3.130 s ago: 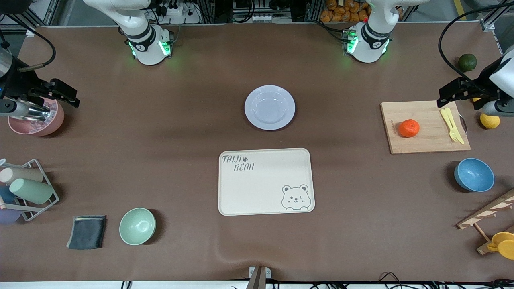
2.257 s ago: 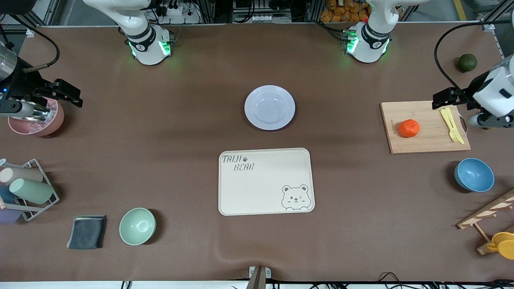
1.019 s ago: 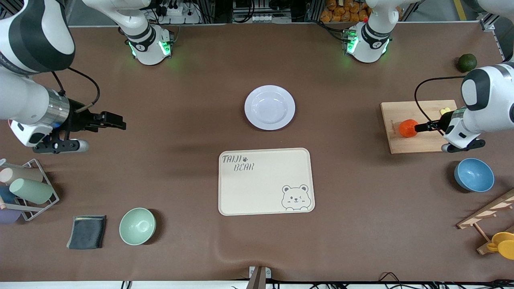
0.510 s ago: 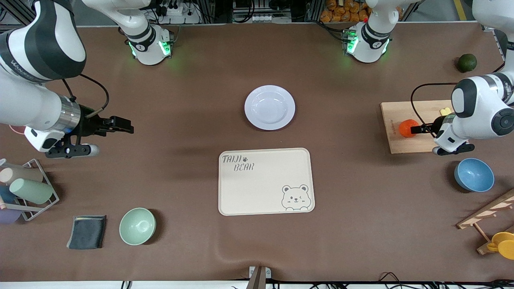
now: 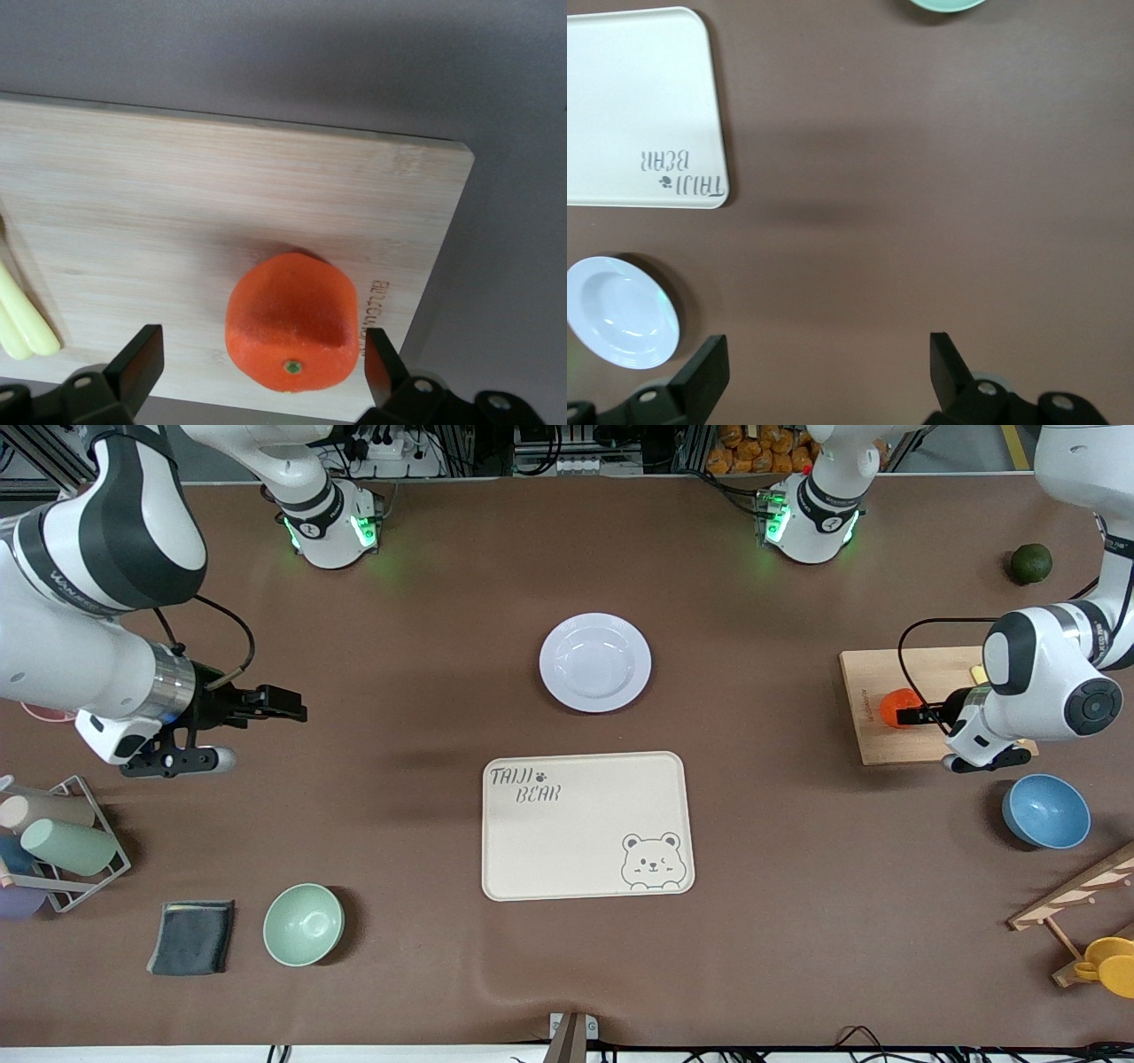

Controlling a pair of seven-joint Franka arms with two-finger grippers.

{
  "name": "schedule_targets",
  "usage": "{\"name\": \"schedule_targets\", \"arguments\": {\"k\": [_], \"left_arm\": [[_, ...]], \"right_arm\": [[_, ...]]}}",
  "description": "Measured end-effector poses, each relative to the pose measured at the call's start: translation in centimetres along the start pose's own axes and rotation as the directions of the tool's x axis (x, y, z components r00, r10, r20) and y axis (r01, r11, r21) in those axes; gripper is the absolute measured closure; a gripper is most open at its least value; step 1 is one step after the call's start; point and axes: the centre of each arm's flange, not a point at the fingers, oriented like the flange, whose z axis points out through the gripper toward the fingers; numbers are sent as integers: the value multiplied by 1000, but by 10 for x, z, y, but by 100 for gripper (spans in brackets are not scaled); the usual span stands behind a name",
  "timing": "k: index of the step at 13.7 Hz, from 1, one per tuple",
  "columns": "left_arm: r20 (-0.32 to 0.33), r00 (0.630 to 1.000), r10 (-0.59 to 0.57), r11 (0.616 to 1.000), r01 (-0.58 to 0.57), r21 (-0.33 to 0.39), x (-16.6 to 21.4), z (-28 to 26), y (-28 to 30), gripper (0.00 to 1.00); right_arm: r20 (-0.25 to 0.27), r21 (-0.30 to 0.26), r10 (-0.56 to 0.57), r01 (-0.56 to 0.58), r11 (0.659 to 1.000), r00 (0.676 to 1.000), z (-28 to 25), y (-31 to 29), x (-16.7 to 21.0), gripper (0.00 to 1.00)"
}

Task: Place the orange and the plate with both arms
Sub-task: 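Lower the left gripper over the orange and close on it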

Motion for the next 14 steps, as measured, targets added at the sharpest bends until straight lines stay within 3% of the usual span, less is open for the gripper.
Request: {"name": "schedule_targets", "arguments": {"k": [5,11,14], "left_arm": [[26,1000,-3,1000,3,-9,3,14,2,0],[56,998,-13,999,15,-33,9,42,5,0],[54,998,-20,999,22,-45,11,42,5,30]], "right_arm": [[3,116,45,-46,992,999,45,-1,10,0],[23,134,67,-69,989,998,73,2,10,0],[20,135,69,-71,988,997,72,3,11,0]]}}
